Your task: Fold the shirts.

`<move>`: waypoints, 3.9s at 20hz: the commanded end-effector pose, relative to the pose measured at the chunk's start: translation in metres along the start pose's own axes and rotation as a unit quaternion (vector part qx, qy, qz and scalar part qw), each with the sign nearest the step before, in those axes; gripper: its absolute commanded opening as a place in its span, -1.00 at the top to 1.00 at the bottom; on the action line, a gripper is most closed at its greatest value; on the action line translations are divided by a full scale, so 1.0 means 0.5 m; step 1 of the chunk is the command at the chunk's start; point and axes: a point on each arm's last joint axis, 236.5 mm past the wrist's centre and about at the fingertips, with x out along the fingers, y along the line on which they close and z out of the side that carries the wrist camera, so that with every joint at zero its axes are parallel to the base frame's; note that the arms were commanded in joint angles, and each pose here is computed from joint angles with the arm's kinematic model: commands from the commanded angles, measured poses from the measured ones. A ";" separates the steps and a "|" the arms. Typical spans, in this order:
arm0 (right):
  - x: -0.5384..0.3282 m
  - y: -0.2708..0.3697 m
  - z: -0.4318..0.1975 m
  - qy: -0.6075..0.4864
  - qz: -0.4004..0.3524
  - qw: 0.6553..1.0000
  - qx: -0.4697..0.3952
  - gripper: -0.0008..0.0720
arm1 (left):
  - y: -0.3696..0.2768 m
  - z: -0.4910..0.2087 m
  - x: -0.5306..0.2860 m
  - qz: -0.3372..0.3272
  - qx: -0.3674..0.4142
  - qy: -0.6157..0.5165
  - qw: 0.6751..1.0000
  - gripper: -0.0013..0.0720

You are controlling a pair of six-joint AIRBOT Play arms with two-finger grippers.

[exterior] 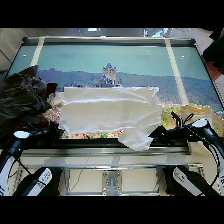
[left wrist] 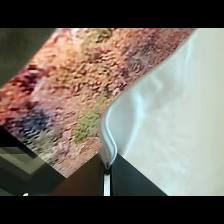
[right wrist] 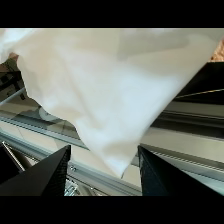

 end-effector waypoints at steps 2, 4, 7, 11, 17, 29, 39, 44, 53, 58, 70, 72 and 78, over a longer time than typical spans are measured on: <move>0.002 -0.006 0.009 -0.011 -0.005 1.000 0.020 -0.32 | -0.015 0.002 0.007 -0.013 0.009 -0.002 1.000 0.92; 0.012 -0.010 0.010 -0.013 -0.014 0.999 0.025 -0.32 | -0.027 0.006 -0.004 -0.022 0.017 -0.012 1.000 0.92; 0.030 -0.050 -0.031 0.025 -0.074 0.997 0.017 -0.32 | -0.049 0.013 -0.024 -0.040 0.032 -0.032 0.998 0.92; 0.067 -0.005 -0.004 -0.010 -0.055 0.998 -0.003 -0.14 | -0.067 0.019 -0.042 -0.055 0.044 -0.048 0.996 0.92; 0.090 0.065 -0.016 -0.007 -0.027 0.997 -0.078 0.94 | -0.071 0.016 -0.046 -0.058 0.048 -0.048 0.996 0.92; -0.154 0.237 0.139 -0.202 -0.091 0.945 -0.239 0.95 | -0.222 0.097 -0.241 0.015 0.365 -0.167 0.916 0.93; -0.085 0.247 0.508 -0.253 -0.120 0.934 -0.222 0.95 | -0.427 0.293 -0.015 0.143 0.486 -0.154 0.848 0.93; -0.014 0.205 0.613 -0.251 -0.130 0.937 -0.204 0.95 | -0.473 0.353 0.086 0.188 0.513 -0.171 0.820 0.93; -0.008 0.207 0.624 -0.249 -0.127 0.939 -0.202 -0.23 | -0.507 0.351 0.104 0.172 0.520 -0.186 0.816 -0.95; -0.226 0.301 0.598 -0.303 -0.169 0.897 -0.273 -0.22 | -0.612 0.331 -0.067 0.118 0.521 -0.259 0.805 -0.95; -0.225 0.008 0.568 -0.154 0.058 0.986 0.002 -0.78 | -0.720 0.265 -0.222 0.041 0.537 -0.329 0.775 -0.95; -0.163 -0.006 0.568 -0.121 0.059 0.991 0.003 -0.78 | -0.720 0.257 -0.204 0.042 0.541 -0.321 0.776 -0.95; -0.039 0.017 0.568 -0.074 0.068 0.995 -0.019 -0.78 | -0.725 0.231 -0.170 0.041 0.553 -0.306 0.774 -0.95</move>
